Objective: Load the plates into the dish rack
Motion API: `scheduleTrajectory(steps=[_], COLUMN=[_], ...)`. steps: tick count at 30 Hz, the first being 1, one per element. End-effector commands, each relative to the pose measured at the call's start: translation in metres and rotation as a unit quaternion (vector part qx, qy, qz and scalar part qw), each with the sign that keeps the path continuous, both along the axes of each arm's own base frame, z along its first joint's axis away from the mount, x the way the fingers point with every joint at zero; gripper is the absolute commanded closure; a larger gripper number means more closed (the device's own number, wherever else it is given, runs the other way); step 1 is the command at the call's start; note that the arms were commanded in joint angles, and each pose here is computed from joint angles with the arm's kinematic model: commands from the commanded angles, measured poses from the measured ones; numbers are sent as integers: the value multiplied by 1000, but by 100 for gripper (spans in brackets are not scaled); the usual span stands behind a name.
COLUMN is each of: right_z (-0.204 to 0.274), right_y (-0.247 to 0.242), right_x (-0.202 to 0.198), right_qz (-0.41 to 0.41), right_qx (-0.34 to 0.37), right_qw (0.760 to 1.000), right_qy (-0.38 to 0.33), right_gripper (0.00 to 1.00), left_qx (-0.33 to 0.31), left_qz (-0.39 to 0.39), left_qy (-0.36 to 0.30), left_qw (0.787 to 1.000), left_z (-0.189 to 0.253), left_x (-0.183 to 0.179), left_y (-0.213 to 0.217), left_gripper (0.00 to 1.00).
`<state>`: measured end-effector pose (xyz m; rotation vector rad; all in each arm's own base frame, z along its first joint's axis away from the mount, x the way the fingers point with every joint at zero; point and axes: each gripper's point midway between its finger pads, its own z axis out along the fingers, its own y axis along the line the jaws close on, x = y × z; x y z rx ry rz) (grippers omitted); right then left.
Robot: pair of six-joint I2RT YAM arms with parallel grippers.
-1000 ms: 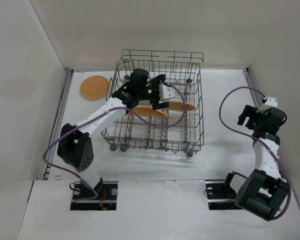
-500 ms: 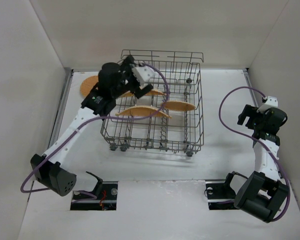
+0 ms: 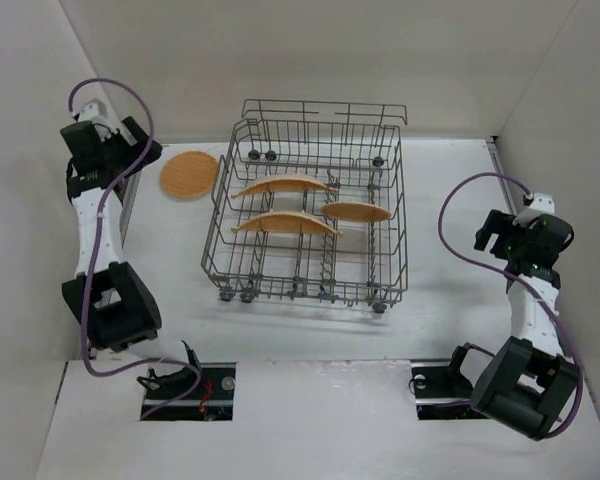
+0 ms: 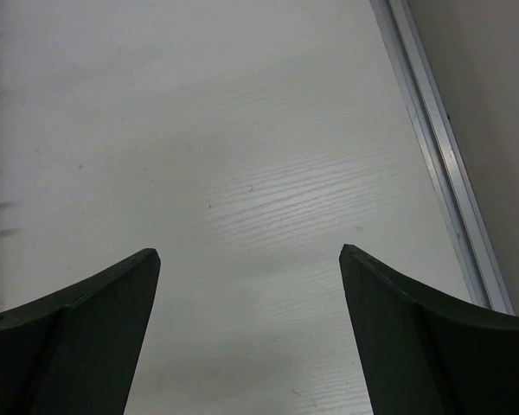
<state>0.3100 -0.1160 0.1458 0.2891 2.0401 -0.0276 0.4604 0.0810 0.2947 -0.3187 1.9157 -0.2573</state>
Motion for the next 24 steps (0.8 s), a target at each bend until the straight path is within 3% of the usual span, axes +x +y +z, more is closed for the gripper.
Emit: scheduleTrajectory(steps=[1,6,8,11,14,24], right_z=[24,21,19,16,15,10], right_y=[-8,-12,-12,-16,-19,-42], right_x=[9,11,12,13,14,13], right_qz=[-5,-10,-8,-14,-17,-42], right_qx=[-7,6,12,20,36,104], right_qw=[1000,1000,1000,1000,999,994], right_qy=[-28,-19,-12,-4,-1,10], right_gripper=[9,9,9,9,9,10], left_qx=[-216,-329,-352,-374,-382,-408], left_qz=[29,69,66,63,64,73], left_qy=[54,98,112,127,140,158], left_qw=[975,937,927,916,911,896], left_z=[-39,-96,-113,-134,-150,-184], left_x=[1,15,22,33,42,59], left_y=[-2,18,17,15,14,27], left_gripper=[15,20,29,50,57,55])
